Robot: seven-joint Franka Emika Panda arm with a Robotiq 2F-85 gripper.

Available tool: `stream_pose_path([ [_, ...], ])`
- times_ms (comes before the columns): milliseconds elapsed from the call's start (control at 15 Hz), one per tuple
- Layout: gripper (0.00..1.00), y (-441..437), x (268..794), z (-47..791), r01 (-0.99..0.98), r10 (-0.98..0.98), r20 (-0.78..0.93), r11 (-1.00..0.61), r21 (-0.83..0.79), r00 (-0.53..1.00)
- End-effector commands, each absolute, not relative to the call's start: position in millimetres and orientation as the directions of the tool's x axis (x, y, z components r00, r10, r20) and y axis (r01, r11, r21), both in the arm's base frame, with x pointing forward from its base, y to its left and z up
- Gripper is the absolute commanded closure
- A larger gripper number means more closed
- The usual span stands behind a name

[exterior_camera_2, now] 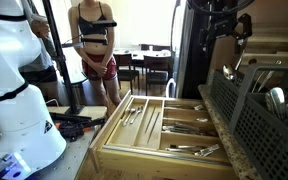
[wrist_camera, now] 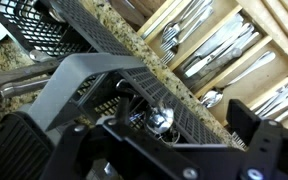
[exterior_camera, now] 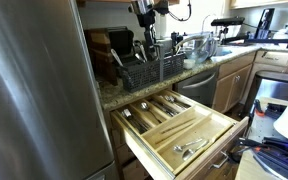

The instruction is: Remove a spoon from the rack and put it in the second compartment from the left in the drawer

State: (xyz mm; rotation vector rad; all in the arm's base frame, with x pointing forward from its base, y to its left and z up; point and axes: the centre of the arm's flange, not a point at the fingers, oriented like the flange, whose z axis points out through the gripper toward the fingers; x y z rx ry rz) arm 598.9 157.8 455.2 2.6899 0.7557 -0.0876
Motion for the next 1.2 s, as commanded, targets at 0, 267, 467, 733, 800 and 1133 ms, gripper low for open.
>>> stream_pose_path([
  [0,0.0,165.7,609.0,454.9,0.471,0.45,-0.142,-0.819,0.328,0.882],
  [267,0.0,167.1,612.1,450.4,0.435,0.416,-0.131,-0.833,0.343,0.9],
  [467,0.0,163.8,612.8,448.2,0.406,0.389,-0.122,-0.846,0.344,0.913],
  [733,0.0,159.6,614.1,445.9,0.373,0.356,-0.114,-0.86,0.348,0.928],
  [800,0.0,158.9,614.6,445.1,0.365,0.348,-0.112,-0.863,0.35,0.931],
  [1133,0.0,158.0,618.8,436.9,0.354,0.336,-0.114,-0.866,0.353,0.935],
])
